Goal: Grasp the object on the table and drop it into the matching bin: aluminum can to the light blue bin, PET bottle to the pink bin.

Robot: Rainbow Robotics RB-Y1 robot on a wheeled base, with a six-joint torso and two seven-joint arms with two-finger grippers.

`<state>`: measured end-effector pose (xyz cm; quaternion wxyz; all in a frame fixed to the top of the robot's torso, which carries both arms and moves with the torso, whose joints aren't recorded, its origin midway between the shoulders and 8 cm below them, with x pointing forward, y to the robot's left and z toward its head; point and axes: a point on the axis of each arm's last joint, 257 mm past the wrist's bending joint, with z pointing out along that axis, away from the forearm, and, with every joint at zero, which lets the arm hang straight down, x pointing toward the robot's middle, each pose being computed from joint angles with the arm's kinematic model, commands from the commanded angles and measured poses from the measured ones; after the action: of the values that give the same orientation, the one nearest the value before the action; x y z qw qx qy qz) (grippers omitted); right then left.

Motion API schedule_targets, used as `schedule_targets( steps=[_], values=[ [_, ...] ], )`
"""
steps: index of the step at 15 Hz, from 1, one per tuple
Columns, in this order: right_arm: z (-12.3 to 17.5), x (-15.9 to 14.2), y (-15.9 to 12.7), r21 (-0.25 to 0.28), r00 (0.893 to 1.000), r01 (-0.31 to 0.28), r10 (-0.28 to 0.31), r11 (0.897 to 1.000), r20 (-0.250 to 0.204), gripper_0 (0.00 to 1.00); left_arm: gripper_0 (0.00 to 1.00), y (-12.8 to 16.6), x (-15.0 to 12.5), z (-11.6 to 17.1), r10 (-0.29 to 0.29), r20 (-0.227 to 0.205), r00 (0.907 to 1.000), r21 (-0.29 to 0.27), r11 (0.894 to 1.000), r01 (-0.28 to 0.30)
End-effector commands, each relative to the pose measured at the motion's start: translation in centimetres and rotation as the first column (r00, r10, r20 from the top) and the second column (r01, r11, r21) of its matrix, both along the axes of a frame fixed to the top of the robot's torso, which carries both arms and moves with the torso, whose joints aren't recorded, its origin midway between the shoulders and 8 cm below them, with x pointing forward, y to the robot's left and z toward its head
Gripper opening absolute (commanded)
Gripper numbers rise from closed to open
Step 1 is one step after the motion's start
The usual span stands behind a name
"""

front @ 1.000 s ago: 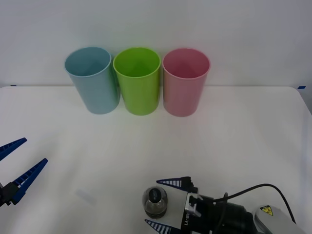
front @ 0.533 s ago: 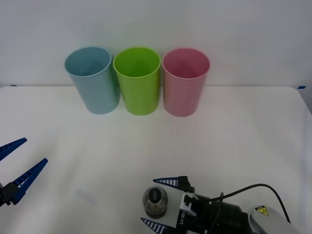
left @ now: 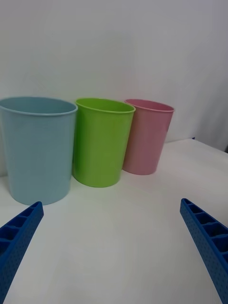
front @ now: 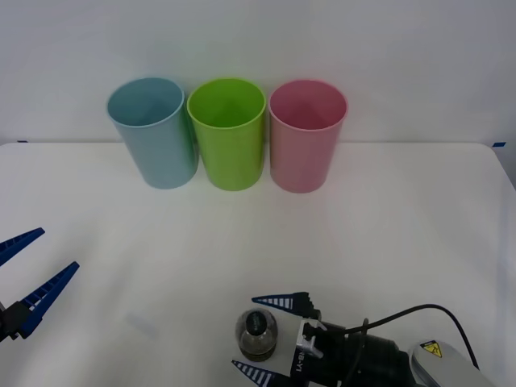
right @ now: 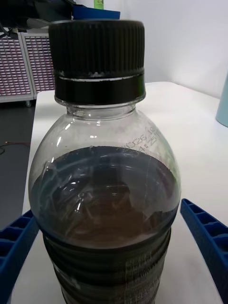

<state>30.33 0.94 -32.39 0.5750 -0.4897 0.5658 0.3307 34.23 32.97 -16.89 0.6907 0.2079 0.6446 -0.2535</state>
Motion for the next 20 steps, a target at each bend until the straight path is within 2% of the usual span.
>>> schedule_targets(
  steps=[1,7,12,17,20],
  values=[
    [0.0,0.0,0.0,-0.001,1.000,0.001,-0.001,1.000,0.002,0.00,1.00,0.0,0.0,0.0,0.000,0.000,1.0000,0.000,1.000,0.000],
    [0.1,0.4,-0.1,-0.001,1.000,0.011,-0.011,1.000,0.006,0.00,1.00,0.0,0.0,0.0,0.000,0.000,1.0000,0.000,1.000,0.000],
    [1.2,1.0,0.0,0.028,1.000,0.014,-0.015,0.999,0.010,0.00,1.00,0.0,0.0,0.0,0.000,0.000,1.0000,0.000,1.000,0.000],
    [5.0,3.9,-2.1,0.076,0.995,0.077,-0.081,0.994,0.056,0.00,1.00,0.0,0.0,0.0,0.000,0.000,1.0000,0.000,1.000,0.000],
    [7.7,5.3,-3.6,0.108,0.993,0.103,-0.108,0.989,0.042,0.00,1.00,0.0,0.0,0.0,0.000,0.000,1.0000,0.000,1.000,0.000]
  ],
)
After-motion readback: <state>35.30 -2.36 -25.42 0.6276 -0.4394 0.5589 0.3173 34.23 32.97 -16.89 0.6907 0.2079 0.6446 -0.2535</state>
